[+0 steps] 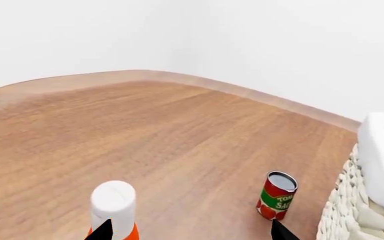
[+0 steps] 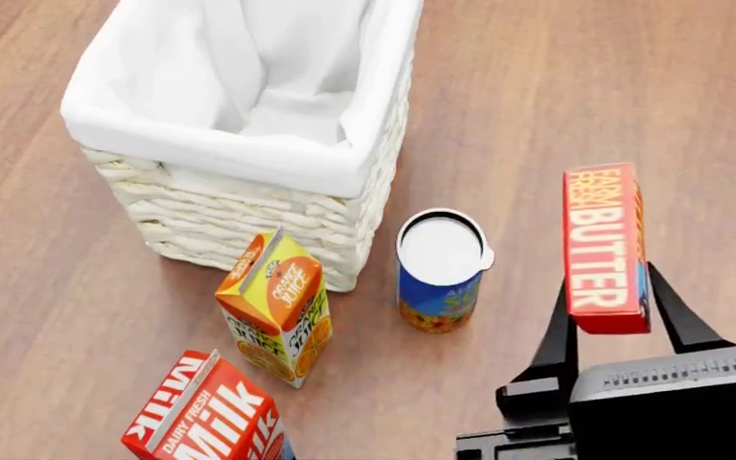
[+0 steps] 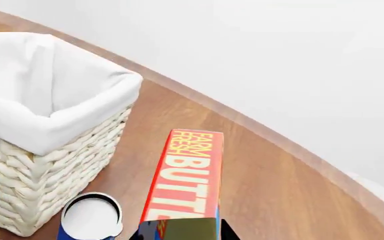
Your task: Pick up the butter and put it in the basket.
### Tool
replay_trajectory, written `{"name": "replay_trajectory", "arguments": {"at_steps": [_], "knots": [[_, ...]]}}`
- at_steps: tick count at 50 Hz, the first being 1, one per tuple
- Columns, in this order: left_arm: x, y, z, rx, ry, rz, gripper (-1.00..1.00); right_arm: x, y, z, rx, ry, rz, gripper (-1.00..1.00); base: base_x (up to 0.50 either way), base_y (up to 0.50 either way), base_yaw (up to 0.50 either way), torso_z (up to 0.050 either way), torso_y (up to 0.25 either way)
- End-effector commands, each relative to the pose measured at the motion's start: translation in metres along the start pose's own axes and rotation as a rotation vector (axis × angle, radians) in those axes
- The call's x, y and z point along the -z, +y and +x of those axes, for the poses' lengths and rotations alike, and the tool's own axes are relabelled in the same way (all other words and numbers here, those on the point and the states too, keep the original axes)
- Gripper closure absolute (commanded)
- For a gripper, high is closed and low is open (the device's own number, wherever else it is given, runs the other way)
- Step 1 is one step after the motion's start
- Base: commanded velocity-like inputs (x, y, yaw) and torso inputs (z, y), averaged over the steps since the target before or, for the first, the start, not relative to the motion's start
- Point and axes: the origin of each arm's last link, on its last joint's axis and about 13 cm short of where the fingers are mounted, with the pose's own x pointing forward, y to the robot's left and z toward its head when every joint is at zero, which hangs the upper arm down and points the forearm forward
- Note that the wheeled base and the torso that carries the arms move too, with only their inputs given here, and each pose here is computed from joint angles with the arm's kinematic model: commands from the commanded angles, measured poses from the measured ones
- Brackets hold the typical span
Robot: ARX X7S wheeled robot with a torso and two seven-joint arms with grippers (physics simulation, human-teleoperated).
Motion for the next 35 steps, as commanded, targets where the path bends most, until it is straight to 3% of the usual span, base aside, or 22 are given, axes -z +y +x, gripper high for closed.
{"name": "replay_trajectory", "arguments": {"at_steps": [1,35], "knots": [[-0.001,0.001,0.001,-0.006,-0.003,-0.003,-1.00,-0.016,-0.017,0.002,0.057,-0.045,-0.059,1.00,0.00,0.00,0.00,0.000,0.010],[0.002,0.000,-0.001,-0.014,-0.003,-0.011,-1.00,-0.032,-0.043,0.085,0.003,0.057,-0.047,1.00,0.00,0.00,0.00,0.000,0.001]]}}
